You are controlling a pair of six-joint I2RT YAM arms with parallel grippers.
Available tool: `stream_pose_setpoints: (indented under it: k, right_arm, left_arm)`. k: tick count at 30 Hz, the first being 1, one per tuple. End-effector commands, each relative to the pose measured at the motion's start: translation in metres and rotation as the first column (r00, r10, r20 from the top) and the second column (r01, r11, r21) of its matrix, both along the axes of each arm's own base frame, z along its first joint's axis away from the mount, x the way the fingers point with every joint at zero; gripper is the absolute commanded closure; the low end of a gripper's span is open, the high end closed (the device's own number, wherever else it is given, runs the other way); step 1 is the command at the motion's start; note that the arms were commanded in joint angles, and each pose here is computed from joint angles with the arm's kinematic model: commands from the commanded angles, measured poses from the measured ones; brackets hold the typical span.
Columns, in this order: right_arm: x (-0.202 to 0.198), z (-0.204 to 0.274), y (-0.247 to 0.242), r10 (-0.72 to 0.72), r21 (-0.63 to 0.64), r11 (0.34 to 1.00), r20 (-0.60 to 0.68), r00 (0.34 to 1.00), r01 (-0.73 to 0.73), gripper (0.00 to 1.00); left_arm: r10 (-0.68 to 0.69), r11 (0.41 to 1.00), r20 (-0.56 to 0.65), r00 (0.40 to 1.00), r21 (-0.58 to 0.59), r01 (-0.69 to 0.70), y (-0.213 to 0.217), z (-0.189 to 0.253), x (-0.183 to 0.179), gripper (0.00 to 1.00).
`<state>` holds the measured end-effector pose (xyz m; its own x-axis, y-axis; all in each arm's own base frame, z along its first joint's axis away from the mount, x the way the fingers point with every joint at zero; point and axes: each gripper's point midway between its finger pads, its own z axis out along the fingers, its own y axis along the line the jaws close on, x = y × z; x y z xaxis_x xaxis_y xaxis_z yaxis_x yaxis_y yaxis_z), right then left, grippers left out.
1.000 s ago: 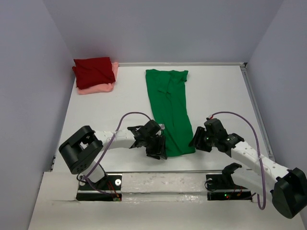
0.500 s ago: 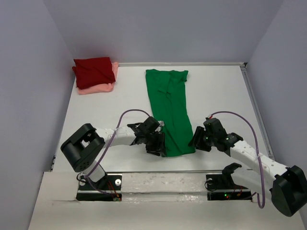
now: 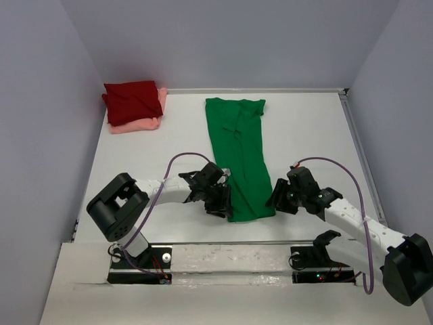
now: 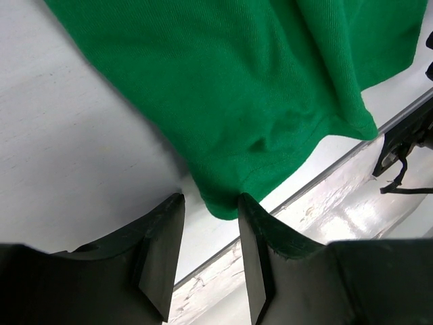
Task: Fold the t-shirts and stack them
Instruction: Grab the bottom of the folded rectangular tshirt with both arms
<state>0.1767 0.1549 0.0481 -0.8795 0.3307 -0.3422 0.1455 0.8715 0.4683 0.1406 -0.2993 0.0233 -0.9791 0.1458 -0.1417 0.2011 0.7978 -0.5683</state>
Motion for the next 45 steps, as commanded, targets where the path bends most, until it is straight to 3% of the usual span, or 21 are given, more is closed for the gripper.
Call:
stream_pose_setpoints:
  k: [1, 8, 14, 21, 27, 35, 38, 43, 45]
  right_arm:
    - [0.011, 0.009, 0.006, -0.001, 0.016, 1.000, 0.050, 0.999, 0.000, 0.44]
    - [0.013, 0.008, 0.004, -0.019, 0.005, 1.000, 0.050, 0.999, 0.019, 0.44]
    - [0.015, 0.004, 0.003, -0.020, -0.013, 1.000, 0.040, 0.999, 0.020, 0.44]
    - [0.016, 0.002, 0.000, -0.035, -0.030, 0.999, 0.037, 0.999, 0.036, 0.44]
    - [0.017, 0.000, 0.000, -0.033, -0.037, 0.999, 0.028, 0.999, 0.034, 0.44]
    - [0.015, -0.014, -0.003, -0.070, -0.055, 0.996, -0.011, 0.998, 0.069, 0.49]
    - [0.013, -0.016, -0.004, -0.082, -0.051, 0.995, -0.019, 0.996, 0.081, 0.57]
    - [0.008, -0.020, -0.004, -0.095, -0.036, 0.995, -0.031, 0.995, 0.094, 0.87]
    - [0.007, -0.022, -0.005, -0.095, -0.037, 0.995, -0.033, 0.995, 0.094, 0.90]
  left_arm:
    - [-0.012, 1.000, 0.016, 1.000, 0.005, 0.012, 0.000, -0.002, 0.003, 0.50]
    - [-0.005, 1.000, 0.013, 1.000, -0.018, 0.005, -0.002, 0.004, 0.003, 0.58]
    - [-0.005, 0.999, 0.004, 1.000, -0.045, 0.005, -0.007, 0.007, 0.002, 0.74]
    - [-0.006, 0.999, 0.002, 1.000, -0.048, 0.006, -0.006, 0.007, 0.001, 0.83]
    - [-0.008, 0.999, 0.000, 1.000, -0.048, 0.008, -0.003, 0.006, -0.004, 1.00]
    - [-0.007, 0.998, 0.014, 1.000, -0.059, 0.008, -0.004, 0.012, -0.002, 1.00]
    - [-0.007, 0.999, 0.014, 1.000, -0.054, 0.008, -0.002, 0.011, -0.003, 1.00]
    - [-0.002, 0.999, 0.007, 1.000, -0.044, 0.002, 0.002, 0.006, -0.005, 1.00]
    - [-0.003, 0.999, 0.005, 1.000, -0.045, 0.003, 0.002, 0.005, -0.006, 1.00]
